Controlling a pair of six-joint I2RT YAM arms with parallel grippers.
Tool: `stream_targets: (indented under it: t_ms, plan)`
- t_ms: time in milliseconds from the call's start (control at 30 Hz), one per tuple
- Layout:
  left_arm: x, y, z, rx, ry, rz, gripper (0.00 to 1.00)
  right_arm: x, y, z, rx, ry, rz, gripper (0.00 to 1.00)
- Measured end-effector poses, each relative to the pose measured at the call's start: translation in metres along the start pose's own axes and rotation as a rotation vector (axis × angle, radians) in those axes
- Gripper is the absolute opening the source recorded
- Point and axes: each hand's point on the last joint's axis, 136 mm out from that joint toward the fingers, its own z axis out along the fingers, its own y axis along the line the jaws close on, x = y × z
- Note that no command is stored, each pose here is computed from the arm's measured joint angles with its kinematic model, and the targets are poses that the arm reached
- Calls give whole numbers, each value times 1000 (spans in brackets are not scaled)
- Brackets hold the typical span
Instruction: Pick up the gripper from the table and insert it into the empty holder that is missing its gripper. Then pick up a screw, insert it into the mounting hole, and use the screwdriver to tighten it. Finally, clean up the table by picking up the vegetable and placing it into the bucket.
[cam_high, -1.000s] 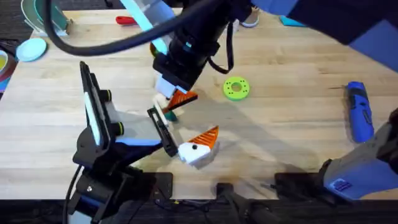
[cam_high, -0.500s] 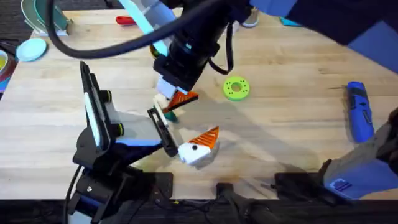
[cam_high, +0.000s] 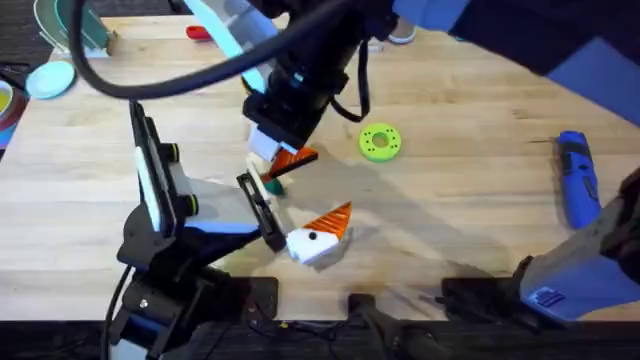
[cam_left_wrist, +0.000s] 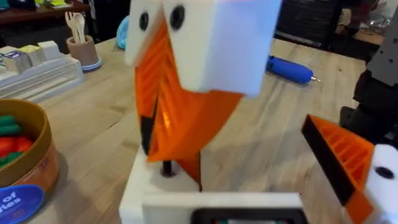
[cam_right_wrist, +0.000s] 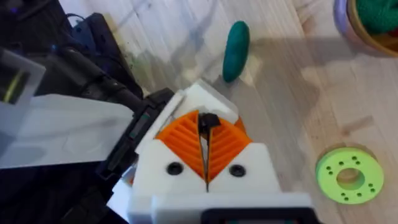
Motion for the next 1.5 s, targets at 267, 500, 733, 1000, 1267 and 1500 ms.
stream_targets:
  t_ms: [267, 500, 733, 1000, 1267, 1500]
  plan:
    - [0, 0, 0, 1, 0, 0, 992, -5, 5, 2, 4, -15, -22, 6]
    - [0, 0, 0, 1, 0, 0, 993, -5, 5, 2, 3, -14, -21, 6]
    - [0, 0, 0, 1, 0, -2, 993, -4, 6, 3, 16, -12, -29, 6]
    - [1, -1, 0, 7, 6, -15, 993, 0, 5, 4, 56, 10, -45, 6]
    - [1, -1, 0, 7, 6, -16, 992, 0, 5, 4, 64, 13, -45, 6]
    - [1, -1, 0, 7, 6, -15, 993, 1, 3, 4, 79, 18, -45, 6]
